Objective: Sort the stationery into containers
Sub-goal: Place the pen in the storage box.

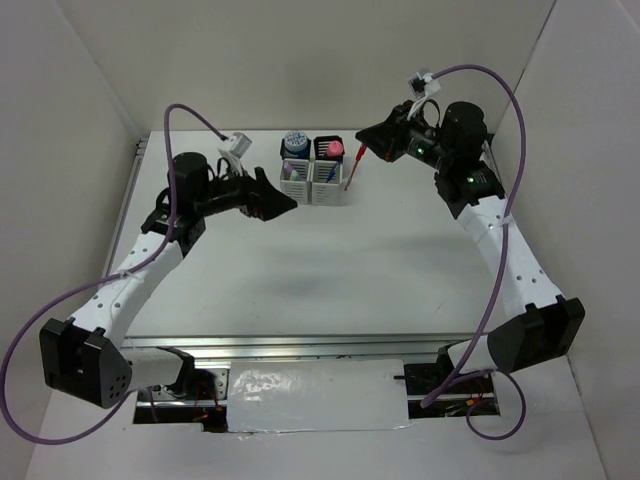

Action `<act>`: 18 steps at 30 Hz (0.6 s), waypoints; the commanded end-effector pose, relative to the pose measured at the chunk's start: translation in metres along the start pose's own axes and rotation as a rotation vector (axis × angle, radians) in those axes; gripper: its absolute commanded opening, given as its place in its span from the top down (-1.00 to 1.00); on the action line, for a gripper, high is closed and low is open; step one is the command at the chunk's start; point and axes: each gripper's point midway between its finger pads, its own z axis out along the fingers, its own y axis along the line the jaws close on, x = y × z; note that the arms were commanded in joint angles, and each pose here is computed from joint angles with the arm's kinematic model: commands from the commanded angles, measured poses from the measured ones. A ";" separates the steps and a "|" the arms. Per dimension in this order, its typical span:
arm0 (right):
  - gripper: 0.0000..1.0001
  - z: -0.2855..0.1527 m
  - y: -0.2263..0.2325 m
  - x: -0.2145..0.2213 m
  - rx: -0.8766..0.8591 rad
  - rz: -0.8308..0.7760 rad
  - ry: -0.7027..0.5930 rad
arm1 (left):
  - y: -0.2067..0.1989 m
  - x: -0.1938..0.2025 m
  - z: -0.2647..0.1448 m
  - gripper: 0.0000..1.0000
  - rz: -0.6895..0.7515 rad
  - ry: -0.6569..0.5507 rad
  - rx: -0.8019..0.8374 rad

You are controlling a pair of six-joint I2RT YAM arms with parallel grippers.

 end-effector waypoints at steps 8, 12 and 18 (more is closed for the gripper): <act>1.00 0.071 -0.086 0.012 0.294 -0.117 -0.097 | 0.106 -0.020 -0.031 -0.99 -0.292 -0.019 -0.423; 1.00 0.097 -0.107 0.030 0.369 -0.156 -0.102 | 0.121 -0.013 -0.035 -0.99 -0.319 -0.028 -0.433; 1.00 0.117 -0.146 0.036 0.507 -0.127 -0.161 | 0.130 -0.005 -0.039 -0.99 -0.333 -0.045 -0.416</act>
